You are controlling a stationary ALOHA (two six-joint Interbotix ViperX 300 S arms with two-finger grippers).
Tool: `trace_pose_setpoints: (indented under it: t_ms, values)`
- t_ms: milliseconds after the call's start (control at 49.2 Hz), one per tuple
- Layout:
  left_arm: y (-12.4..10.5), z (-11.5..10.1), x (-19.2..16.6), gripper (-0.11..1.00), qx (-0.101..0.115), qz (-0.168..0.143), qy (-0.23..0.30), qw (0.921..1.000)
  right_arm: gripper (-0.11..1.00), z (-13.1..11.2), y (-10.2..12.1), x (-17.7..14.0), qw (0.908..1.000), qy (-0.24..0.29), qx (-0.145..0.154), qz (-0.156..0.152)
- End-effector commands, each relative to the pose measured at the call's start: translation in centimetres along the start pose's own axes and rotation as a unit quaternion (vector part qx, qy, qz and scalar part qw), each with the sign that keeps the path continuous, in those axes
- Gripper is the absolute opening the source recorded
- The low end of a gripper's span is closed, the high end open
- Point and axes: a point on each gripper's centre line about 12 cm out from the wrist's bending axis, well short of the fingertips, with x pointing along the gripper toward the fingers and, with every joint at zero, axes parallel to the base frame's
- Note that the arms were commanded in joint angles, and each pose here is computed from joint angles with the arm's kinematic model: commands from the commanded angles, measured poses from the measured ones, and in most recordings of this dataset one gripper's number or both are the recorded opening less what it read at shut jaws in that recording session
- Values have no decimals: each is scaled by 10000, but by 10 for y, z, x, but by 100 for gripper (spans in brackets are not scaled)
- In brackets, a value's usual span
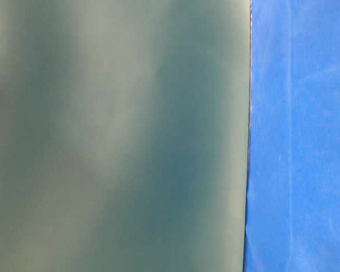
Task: Fold the blue towel.
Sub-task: 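Release the corners and lift both grippers away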
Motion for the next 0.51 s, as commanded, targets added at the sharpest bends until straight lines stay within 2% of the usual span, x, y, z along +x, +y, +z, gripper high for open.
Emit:
trace_pose_setpoints:
  t_ms: [0, 122, 163, 325, 488]
  values:
    - [-2, 10, -1, 57, -11, -25, -120, 9999, 26, 7, 10, -1, 10000, -34, -28, 85]
    - [-1, 12, -5, 71, 5, -3, -87, 10000, 62, 7, 11, -4, 9999, 89, -72, 5]
    - [0, 13, -7, 72, -22, 20, -94, 10000, 68, 9, 11, -6, 9999, 100, -99, -19]
    - [10, 22, -19, 72, -69, 167, -183, 9997, 63, 18, 3, -18, 9998, -71, -178, -92]
    - [31, 26, -28, 72, -118, 445, -324, 9984, 63, 29, -21, -29, 9987, -335, -170, -347]
